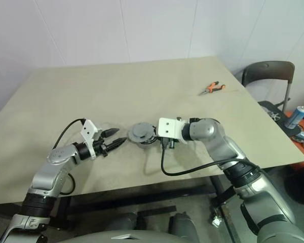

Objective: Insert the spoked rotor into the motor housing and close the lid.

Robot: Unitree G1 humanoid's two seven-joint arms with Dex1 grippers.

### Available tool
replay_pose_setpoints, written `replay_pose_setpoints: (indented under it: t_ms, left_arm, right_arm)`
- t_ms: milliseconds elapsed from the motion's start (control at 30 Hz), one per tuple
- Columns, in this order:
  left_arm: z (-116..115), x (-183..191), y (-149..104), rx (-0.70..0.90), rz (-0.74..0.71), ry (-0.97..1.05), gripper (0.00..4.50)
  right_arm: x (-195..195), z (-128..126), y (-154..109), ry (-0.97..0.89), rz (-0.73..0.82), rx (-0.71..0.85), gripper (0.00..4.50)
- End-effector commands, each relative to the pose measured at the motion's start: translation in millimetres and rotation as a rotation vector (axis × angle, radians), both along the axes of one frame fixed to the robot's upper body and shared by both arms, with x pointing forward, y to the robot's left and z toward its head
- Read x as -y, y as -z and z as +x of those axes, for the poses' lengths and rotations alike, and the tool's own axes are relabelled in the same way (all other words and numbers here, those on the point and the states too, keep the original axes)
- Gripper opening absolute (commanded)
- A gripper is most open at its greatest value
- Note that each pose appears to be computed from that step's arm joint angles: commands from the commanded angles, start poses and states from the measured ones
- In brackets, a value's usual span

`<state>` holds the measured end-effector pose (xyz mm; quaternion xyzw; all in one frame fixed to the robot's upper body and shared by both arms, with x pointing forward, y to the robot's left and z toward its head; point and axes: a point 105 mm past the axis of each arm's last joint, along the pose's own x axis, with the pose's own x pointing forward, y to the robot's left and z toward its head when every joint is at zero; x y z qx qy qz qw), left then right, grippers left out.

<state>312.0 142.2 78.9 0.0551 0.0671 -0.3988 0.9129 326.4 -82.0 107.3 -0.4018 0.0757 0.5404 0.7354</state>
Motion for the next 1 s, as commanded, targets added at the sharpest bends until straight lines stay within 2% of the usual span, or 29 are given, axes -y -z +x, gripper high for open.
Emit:
replay_pose_setpoints:
  t_ms: [33, 133, 233, 333, 400, 533, 700, 733, 767, 1000]
  left_arm:
    - [5.2, 0.0, -18.0, 0.073, -0.004, 0.006, 2.75]
    - [6.0, -0.4, -18.5, 0.075, -0.001, 0.006, 2.75]
    - [6.7, -0.8, -20.1, 0.078, -0.003, 0.005, 2.75]
    - [7.6, -1.3, -24.3, 0.08, -0.023, -0.003, 2.75]
    - [8.3, -2.7, -29.0, 0.081, -0.044, -0.011, 2.75]
    - [9.4, -7.8, -36.6, 0.065, -0.093, -0.027, 2.75]
    - [10.9, -16.3, -43.1, 0.054, -0.096, -0.035, 2.75]
    - [11.1, -18.0, -44.7, 0.055, -0.097, -0.037, 2.75]
    - [11.6, -19.6, -46.4, 0.056, -0.096, -0.041, 2.75]
    - [14.8, -33.1, -54.6, 0.078, -0.082, -0.098, 2.75]
  right_arm:
    - [3.9, -1.3, -12.8, 0.016, 0.05, -0.042, 1.69]
    - [1.3, 1.8, -21.3, 0.064, 0.142, -0.11, 1.69]
    - [-5.5, 22.0, -48.8, 0.196, 0.383, -0.173, 1.69]
    - [-12.9, 27.0, -64.4, 0.22, 0.524, -0.214, 2.2]
    - [-18.1, 24.2, -64.4, 0.216, 0.537, -0.241, 2.85]
    - [-30.9, 9.4, -44.4, 0.191, 0.479, -0.387, 4.19]
    - [-40.7, 26.2, -40.0, 0.235, 0.514, -0.308, 4.19]
    - [-42.8, 26.2, -40.2, 0.224, 0.523, -0.307, 4.19]
    - [-45.4, 26.2, -38.5, 0.219, 0.517, -0.31, 4.44]
    - [-65.3, 24.3, -11.0, 0.217, 0.458, -0.334, 4.44]
